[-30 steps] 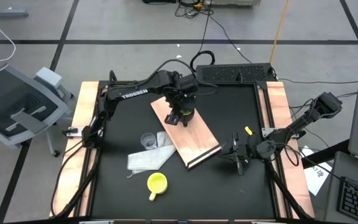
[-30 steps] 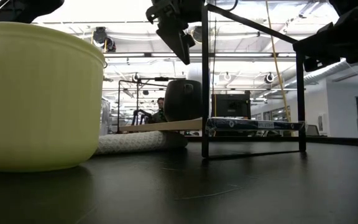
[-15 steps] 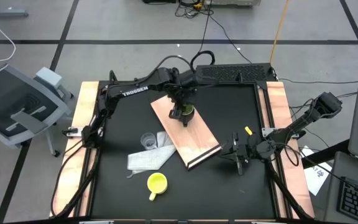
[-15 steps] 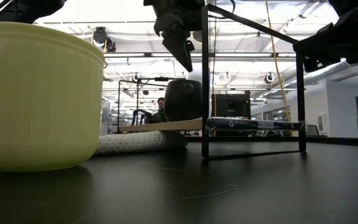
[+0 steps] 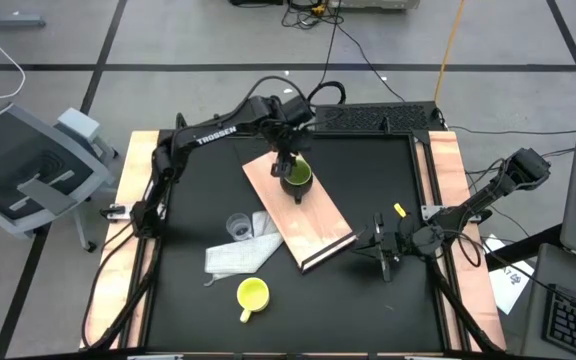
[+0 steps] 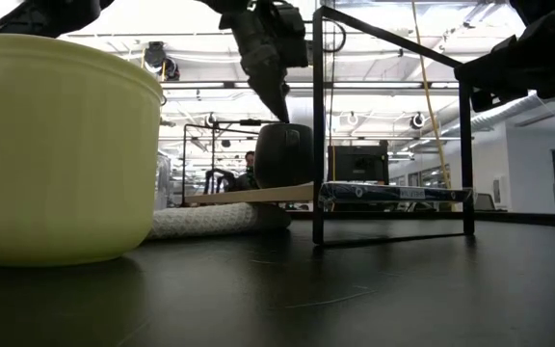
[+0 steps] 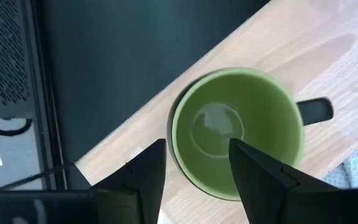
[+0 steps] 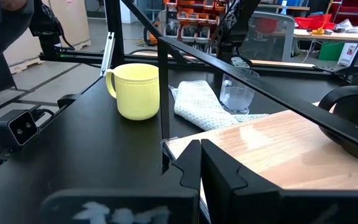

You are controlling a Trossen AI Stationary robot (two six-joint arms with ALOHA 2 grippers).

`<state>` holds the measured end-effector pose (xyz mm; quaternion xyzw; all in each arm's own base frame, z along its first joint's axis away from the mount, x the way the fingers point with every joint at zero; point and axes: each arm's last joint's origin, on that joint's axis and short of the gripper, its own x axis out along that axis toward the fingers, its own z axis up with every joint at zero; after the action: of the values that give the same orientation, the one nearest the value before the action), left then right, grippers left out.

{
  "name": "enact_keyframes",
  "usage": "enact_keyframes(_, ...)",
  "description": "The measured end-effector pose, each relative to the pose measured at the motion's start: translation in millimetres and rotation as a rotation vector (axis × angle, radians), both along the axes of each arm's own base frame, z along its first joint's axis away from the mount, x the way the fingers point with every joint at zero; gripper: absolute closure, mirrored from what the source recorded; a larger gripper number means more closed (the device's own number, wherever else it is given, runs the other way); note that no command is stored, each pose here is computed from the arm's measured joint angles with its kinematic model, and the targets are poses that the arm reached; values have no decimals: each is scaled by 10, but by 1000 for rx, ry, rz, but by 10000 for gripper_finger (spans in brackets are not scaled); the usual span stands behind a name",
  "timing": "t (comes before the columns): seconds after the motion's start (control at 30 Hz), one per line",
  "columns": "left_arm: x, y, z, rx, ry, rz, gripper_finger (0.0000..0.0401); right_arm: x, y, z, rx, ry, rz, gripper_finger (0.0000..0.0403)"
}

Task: Stack small to large cups/mugs on shelf
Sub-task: Put the black mug on the shelf

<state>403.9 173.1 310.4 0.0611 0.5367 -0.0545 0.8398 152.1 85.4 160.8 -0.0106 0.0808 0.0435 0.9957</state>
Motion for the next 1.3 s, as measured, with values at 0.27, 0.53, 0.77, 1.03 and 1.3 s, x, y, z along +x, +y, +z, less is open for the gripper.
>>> enact_keyframes(0.27, -10, 44, -165, -16, 33, 8, 224, 0, 0, -3, -2, 3, 0, 403)
enact_keyframes(0.53, 3, 53, -161, -1, 22, 12, 224, -1, 0, -3, -2, 3, 0, 403)
enact_keyframes(0.77, 6, 55, -160, 0, 19, 13, 224, 0, 0, -3, -2, 3, 0, 403)
enact_keyframes(1.03, 6, 50, -159, -6, 14, -12, 224, 0, -1, -3, -2, 3, 0, 403)
enact_keyframes(1.3, 9, 44, -159, -14, 9, -20, 224, 1, 1, -27, 4, 22, -3, 403)
